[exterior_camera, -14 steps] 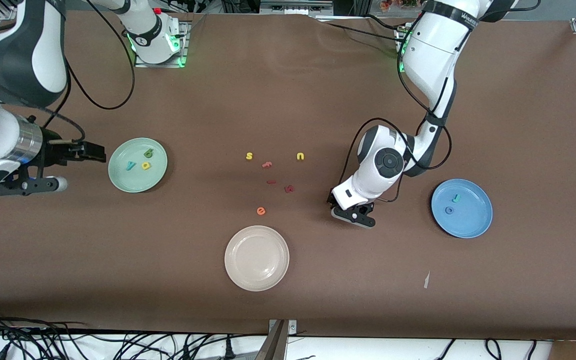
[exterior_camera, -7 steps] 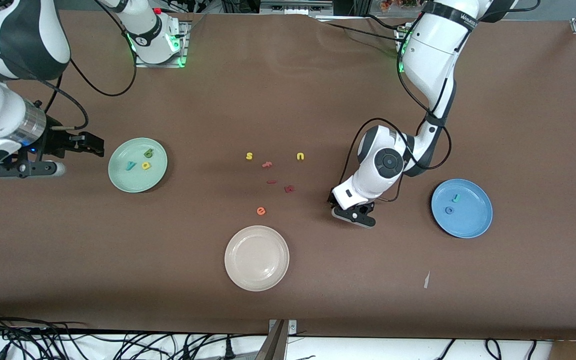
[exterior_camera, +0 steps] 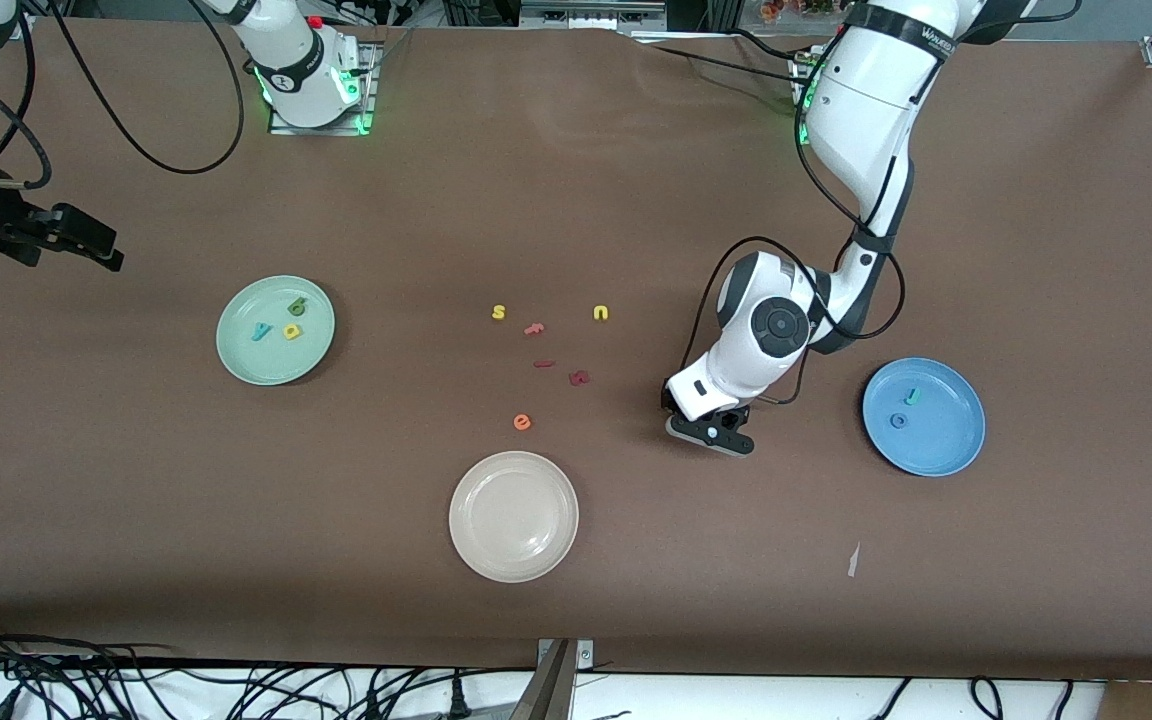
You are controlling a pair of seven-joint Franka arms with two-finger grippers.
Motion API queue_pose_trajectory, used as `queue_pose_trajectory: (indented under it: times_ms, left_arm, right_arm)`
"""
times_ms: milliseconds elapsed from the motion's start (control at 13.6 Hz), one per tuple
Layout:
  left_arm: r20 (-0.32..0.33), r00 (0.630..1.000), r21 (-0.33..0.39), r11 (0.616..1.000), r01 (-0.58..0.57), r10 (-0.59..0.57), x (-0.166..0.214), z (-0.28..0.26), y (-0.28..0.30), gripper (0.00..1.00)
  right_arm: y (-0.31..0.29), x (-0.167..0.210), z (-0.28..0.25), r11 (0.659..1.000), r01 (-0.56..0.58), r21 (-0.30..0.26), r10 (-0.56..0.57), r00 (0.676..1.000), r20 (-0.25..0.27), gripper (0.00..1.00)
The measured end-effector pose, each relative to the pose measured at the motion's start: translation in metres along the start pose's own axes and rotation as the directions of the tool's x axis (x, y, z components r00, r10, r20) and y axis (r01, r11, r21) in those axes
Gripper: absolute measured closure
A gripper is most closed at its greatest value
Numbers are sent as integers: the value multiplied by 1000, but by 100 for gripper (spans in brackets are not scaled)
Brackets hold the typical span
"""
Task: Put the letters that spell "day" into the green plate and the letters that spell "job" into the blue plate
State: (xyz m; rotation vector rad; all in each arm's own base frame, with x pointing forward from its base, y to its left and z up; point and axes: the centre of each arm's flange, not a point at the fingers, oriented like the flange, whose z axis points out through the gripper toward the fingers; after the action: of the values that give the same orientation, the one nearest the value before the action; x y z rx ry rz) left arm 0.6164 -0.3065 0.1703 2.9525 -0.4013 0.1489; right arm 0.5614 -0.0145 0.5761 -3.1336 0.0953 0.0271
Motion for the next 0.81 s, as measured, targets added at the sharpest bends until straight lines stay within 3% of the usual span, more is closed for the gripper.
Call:
queue_pose_trajectory:
  times_ms: [220,440,661,807]
  left_arm:
    - [0,1000,1,1000,1,-1,0,0,-1,55]
    - [0,1000,3,1000,2,-2,0,-1,-2,66]
    - [0,1000,2,1000,1,-1,0,-3,-1,67]
    - [0,1000,2,1000,1,-1,0,-3,-1,68]
  right_arm:
    - [-4,1,5,1000,6,-1,-6,1000,9,0]
    - [-16,1,5,1000,27,-1,-27,1000,5,0]
    - [-23,7,1,999,35,1,-35,998,-46,0]
    - [-20,9,3,1000,31,2,-30,998,-49,0]
